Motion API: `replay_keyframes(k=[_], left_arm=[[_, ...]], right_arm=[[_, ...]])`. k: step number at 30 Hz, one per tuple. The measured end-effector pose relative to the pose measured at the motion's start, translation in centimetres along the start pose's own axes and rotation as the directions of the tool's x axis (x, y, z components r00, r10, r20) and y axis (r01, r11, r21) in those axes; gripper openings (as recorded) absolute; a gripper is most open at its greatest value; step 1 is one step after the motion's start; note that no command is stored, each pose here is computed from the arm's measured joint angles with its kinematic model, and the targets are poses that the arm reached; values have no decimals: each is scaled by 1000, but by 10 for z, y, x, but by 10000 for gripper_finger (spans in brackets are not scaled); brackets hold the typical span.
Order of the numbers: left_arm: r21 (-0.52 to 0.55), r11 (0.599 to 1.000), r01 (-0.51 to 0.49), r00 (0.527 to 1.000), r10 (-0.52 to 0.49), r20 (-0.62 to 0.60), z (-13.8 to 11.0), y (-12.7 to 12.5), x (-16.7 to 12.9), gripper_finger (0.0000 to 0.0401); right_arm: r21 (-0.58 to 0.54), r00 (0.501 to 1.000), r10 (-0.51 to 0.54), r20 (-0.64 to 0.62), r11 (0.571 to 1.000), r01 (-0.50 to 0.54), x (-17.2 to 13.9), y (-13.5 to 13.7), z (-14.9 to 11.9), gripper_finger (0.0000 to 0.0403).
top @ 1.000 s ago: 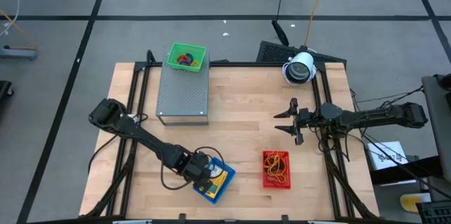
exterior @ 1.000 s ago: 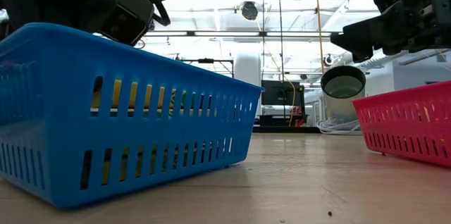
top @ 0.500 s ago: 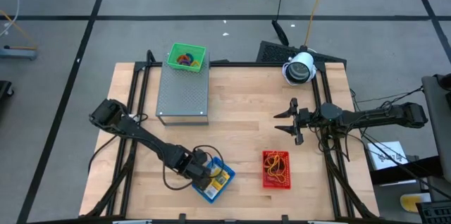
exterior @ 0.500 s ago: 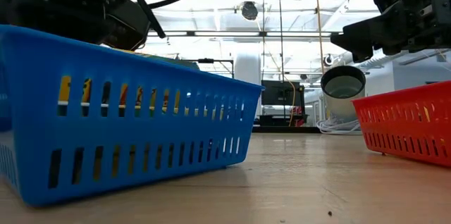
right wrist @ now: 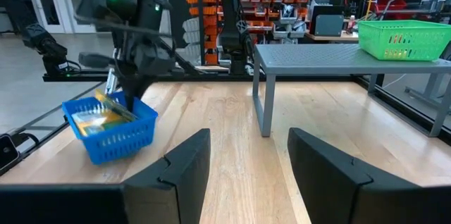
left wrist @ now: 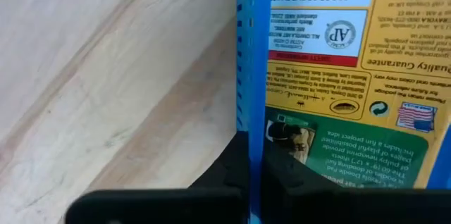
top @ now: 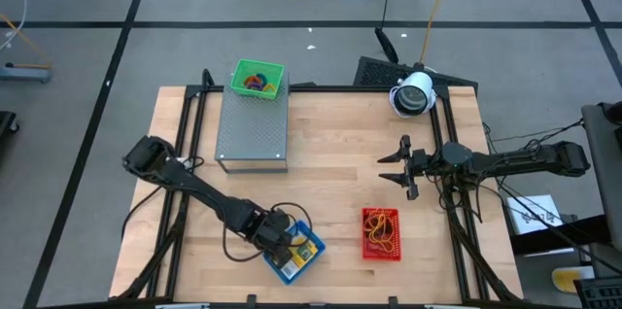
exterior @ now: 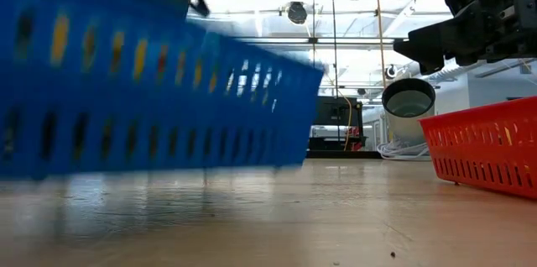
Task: Pick & Place Office Desk Supplies
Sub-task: Put the blue bin on the shelf with crayons
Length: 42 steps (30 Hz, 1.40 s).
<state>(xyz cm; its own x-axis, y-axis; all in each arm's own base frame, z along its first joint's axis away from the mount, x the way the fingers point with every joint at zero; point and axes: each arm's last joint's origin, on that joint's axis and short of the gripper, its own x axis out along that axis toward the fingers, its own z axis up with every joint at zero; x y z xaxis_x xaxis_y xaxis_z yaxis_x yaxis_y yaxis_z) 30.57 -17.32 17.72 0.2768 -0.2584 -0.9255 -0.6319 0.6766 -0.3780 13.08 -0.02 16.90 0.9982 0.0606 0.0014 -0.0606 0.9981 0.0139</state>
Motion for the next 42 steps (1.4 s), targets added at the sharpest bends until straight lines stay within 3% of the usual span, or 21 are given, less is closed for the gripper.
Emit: replay_keyframes(k=[14,20,26,30,34,42], left_arm=[[88,995,51,998,-53,21,5,-23,-30,4],[186,982,16,1000,-21,22,16,-38,-67,3],[218,975,-29,999,23,30,34,-42,-104,3],[200,979,-45,998,38,43,50,-37,-126,3],[146,989,-4,995,-11,99,66,-26,-152,3],[-80,995,-54,981,68,182,86,11,-190,4]], right_arm=[[0,1000,0,0,1000,0,0,0,0,181],[0,1000,0,0,1000,0,0,0,0,181],[0,1000,0,0,1000,0,0,0,0,181],[0,1000,0,0,1000,0,0,0,0,181],[0,1000,0,0,1000,0,0,0,0,181],[0,1000,0,0,1000,0,0,0,0,181]])
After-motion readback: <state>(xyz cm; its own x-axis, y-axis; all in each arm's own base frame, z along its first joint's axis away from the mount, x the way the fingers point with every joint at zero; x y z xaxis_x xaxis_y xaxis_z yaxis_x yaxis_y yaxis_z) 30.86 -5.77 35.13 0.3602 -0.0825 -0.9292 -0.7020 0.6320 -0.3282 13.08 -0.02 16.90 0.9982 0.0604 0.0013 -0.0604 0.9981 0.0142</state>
